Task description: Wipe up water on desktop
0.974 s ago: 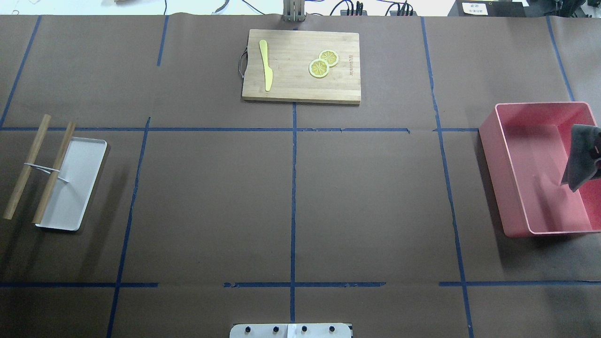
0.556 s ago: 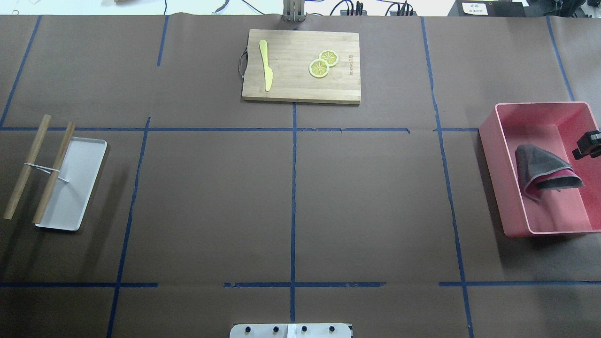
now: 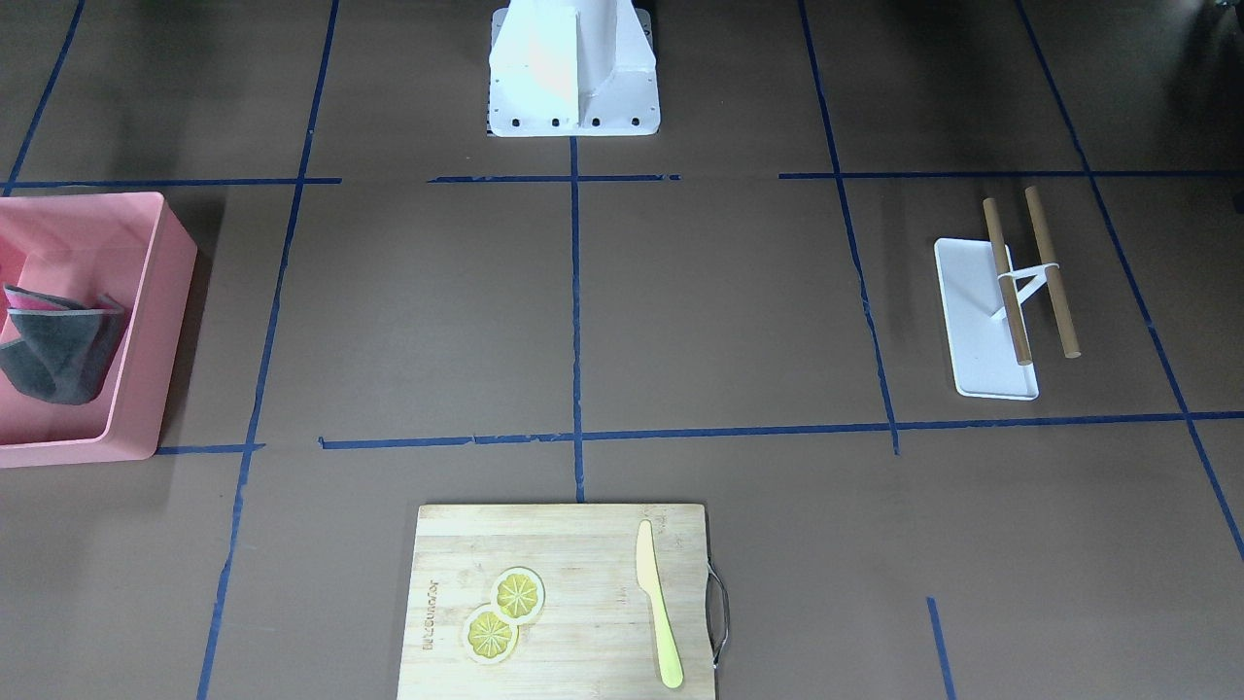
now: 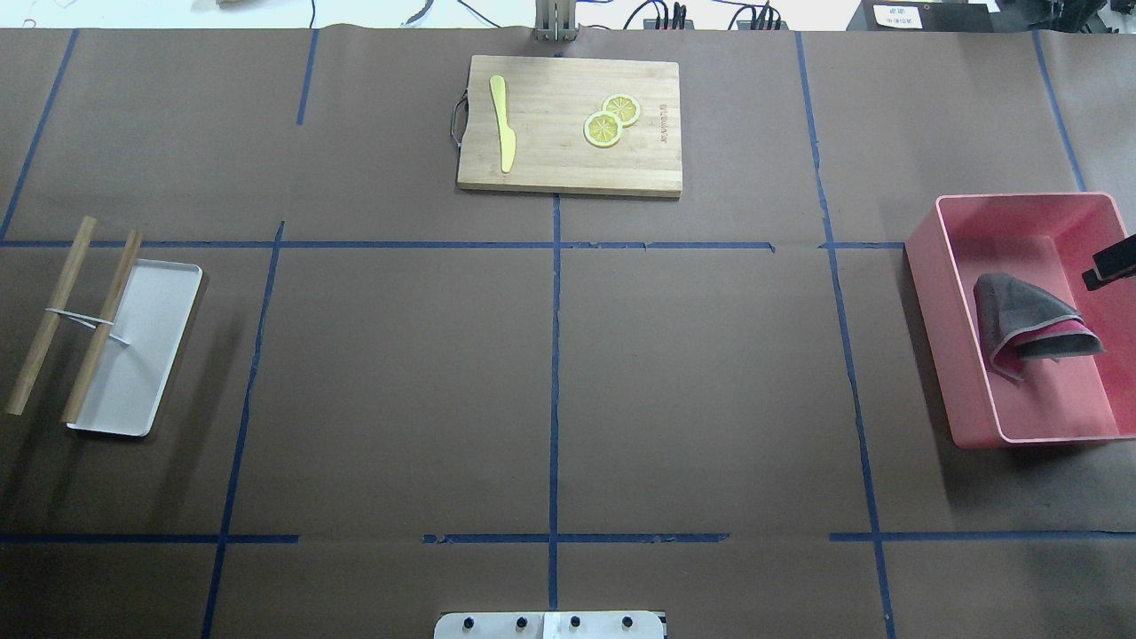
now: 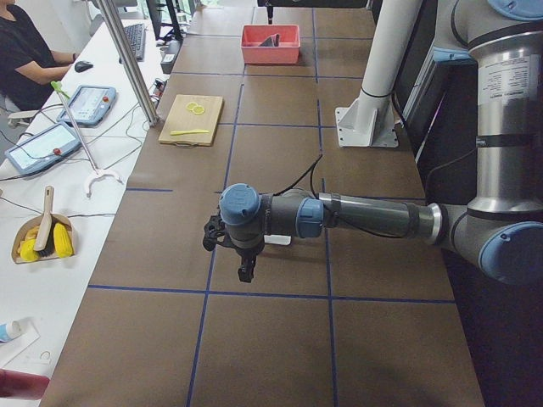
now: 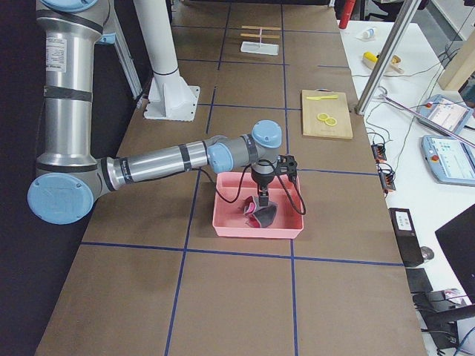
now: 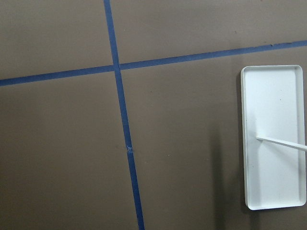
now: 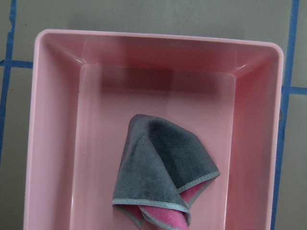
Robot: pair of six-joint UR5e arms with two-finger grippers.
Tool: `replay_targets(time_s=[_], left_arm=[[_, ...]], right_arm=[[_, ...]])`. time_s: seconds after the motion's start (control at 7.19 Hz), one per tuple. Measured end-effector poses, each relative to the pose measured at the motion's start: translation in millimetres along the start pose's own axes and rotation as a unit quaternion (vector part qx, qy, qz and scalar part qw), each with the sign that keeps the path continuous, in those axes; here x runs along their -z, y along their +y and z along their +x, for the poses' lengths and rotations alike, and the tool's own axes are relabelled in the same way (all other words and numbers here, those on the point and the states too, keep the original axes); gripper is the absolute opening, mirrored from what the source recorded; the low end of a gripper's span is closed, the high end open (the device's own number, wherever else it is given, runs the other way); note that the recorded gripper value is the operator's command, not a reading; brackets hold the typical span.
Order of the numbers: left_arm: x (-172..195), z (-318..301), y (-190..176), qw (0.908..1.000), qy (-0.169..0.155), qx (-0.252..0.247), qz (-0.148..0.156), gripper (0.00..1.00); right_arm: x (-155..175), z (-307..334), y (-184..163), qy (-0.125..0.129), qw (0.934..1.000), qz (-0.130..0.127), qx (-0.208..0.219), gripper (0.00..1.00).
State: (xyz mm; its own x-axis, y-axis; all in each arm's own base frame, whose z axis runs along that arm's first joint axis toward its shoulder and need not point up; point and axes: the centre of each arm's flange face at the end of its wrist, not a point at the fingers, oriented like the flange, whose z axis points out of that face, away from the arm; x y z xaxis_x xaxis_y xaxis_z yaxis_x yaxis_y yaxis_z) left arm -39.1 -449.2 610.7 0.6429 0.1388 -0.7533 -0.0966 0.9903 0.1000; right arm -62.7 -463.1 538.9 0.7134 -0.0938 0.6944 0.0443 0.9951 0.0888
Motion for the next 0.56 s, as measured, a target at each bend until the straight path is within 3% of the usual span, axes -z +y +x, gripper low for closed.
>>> replay_targets(time_s=[0.56], left_arm=[[-5.2, -9.6, -8.4, 0.9997, -0.021, 0.006, -0.009, 1.0]], right_arm=[[33.4, 83.3, 8.8, 0.016, 0.9992, -0.032, 0.018, 1.0]])
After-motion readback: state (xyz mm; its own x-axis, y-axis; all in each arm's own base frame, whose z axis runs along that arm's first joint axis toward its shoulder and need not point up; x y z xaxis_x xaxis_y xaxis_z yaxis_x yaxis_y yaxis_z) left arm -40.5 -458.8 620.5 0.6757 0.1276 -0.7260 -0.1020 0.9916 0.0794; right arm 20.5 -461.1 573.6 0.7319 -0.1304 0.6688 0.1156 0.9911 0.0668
